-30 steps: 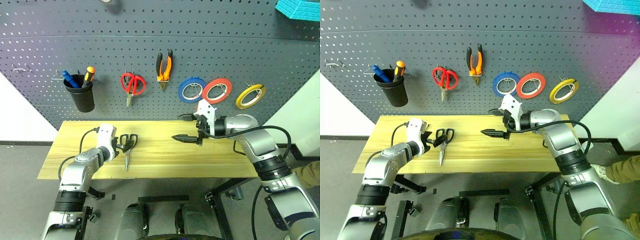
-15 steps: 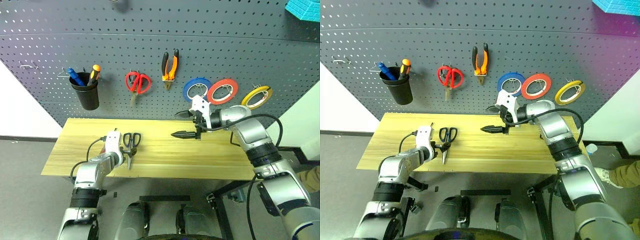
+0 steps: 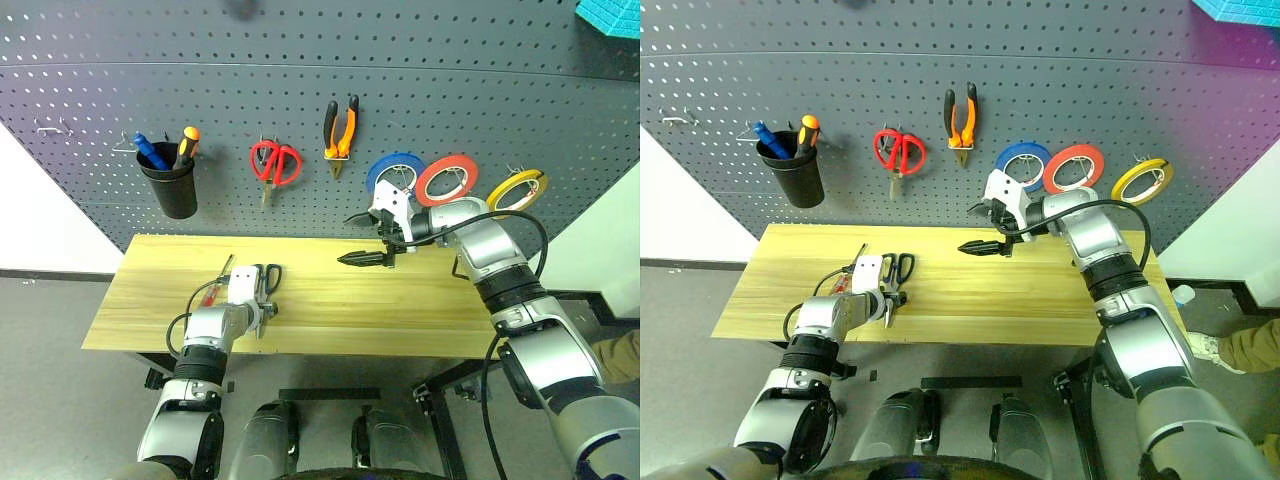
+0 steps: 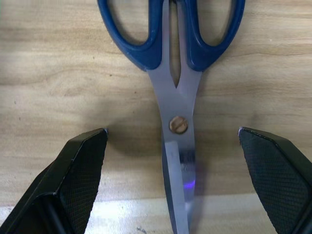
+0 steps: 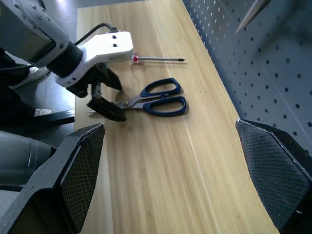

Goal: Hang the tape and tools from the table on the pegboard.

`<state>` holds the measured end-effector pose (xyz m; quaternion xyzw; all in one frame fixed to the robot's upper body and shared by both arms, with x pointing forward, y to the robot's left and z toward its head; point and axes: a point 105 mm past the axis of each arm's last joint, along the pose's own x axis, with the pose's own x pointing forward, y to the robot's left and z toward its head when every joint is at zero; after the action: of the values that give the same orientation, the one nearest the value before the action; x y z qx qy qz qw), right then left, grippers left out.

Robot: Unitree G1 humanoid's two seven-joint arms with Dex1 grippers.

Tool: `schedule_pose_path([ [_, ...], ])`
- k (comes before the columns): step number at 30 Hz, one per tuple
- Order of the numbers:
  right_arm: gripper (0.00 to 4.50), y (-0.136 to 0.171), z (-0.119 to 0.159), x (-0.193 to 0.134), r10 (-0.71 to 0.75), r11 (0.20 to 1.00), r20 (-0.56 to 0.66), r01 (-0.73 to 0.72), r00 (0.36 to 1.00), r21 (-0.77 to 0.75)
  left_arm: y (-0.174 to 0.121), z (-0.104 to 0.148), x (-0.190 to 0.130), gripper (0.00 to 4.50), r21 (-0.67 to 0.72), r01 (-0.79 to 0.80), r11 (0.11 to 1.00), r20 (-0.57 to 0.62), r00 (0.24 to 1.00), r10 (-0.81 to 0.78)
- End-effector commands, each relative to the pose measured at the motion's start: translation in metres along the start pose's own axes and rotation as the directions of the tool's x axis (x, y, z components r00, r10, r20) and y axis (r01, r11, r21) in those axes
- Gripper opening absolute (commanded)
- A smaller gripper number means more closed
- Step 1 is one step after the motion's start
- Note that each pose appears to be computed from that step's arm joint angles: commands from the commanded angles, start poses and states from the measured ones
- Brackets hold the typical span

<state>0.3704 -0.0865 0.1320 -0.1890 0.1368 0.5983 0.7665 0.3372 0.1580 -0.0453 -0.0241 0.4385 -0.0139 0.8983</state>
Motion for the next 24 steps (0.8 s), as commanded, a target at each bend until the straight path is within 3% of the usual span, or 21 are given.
schedule_pose_path([
  [1, 4.47, 0.000, 0.015, -0.005, 0.014, 0.999, 0.037, -0.012, 0.999, -0.043, 0.006, -0.009, 0.002, 4.50, -0.017, -0.024, 1.000, -0.031, 0.999, 0.023],
  [2, 4.47, 0.001, 0.015, -0.005, 0.019, 0.999, 0.040, -0.018, 0.999, -0.043, 0.006, -0.010, 0.002, 4.50, -0.017, -0.021, 1.000, -0.033, 0.999, 0.021],
  [5, 4.50, -0.001, 0.015, -0.005, 0.010, 0.999, 0.046, -0.007, 0.999, -0.045, 0.006, -0.011, 0.002, 3.88, -0.033, -0.026, 0.999, -0.034, 0.999, 0.025],
  [15, 4.50, -0.002, 0.009, -0.008, -0.016, 1.000, 0.046, 0.017, 0.999, -0.025, 0.013, -0.012, 0.003, 0.61, -0.047, -0.040, 0.998, -0.041, 0.998, 0.038],
  [20, 4.50, -0.005, 0.008, -0.012, -0.040, 0.999, 0.063, 0.040, 0.997, 0.004, 0.016, -0.007, 0.002, 0.49, -0.029, -0.037, 0.999, -0.030, 0.999, 0.036],
  [24, 4.50, -0.007, 0.009, -0.020, -0.061, 0.998, 0.091, 0.058, 0.994, 0.028, 0.014, 0.006, -0.012, 0.49, 0.042, 0.062, 0.997, 0.036, 0.997, -0.064],
])
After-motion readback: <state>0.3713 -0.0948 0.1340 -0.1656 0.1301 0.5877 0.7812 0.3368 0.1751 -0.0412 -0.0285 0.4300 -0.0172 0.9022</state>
